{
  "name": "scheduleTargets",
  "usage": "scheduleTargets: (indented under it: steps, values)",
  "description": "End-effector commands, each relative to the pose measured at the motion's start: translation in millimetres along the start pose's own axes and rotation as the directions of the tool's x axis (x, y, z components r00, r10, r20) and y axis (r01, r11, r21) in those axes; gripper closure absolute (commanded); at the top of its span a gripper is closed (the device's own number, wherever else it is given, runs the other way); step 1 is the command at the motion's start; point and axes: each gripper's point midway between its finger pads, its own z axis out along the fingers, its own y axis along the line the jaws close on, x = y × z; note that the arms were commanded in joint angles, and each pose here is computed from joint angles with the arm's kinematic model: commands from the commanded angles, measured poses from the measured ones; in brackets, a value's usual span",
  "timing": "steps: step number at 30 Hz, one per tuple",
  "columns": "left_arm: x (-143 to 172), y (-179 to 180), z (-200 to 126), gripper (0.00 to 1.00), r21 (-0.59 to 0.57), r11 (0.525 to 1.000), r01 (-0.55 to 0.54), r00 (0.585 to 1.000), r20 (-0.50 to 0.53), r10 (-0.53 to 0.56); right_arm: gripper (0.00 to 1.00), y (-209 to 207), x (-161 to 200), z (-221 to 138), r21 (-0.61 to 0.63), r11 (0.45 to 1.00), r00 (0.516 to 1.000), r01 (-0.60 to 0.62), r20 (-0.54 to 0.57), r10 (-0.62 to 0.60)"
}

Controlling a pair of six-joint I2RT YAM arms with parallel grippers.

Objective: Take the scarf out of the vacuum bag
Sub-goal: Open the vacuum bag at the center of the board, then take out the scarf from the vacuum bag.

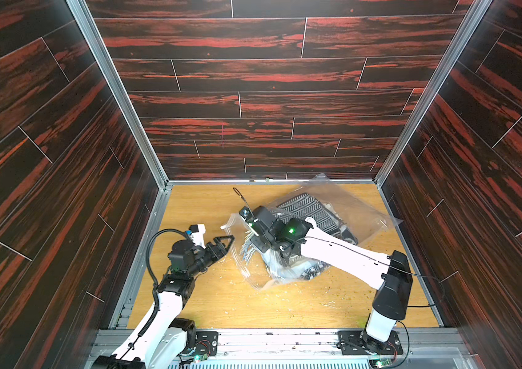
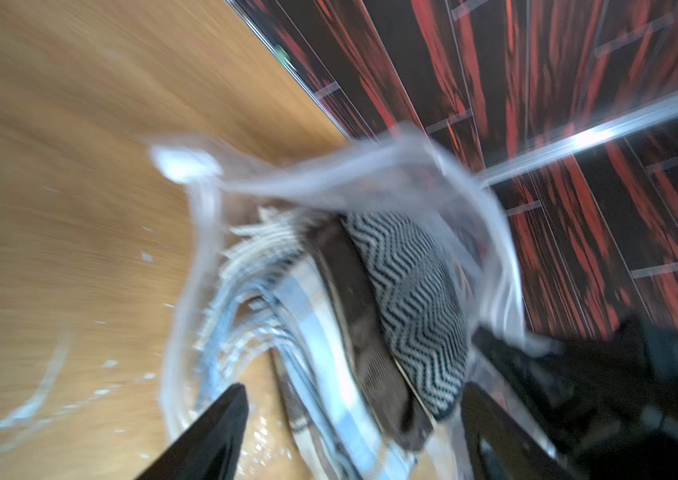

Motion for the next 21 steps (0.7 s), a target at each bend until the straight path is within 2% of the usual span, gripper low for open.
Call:
scheduleTargets:
  steps: [1,12,17,21]
  values:
    - [-3,-23,11,0.17,0.076,0.996,-0.046,0.999,0.008,0.046,1.00,-6,-18,-8,-0.024,1.000,0.999,-0.002,0.034,0.003]
    - [3,-46,53,0.17,0.145,0.988,-0.054,0.998,-0.020,0.058,1.00,-13,-12,-35,-0.060,0.997,0.999,-0.052,-0.006,0.051]
    - [12,-52,74,0.25,0.170,0.985,-0.015,1.000,-0.022,0.019,1.00,-19,-12,-44,-0.047,0.996,0.997,-0.081,-0.008,0.080]
    - [19,-51,81,0.25,0.142,0.990,-0.016,1.000,0.006,0.015,1.00,-25,-18,-50,-0.029,0.994,0.994,-0.109,-0.003,0.109]
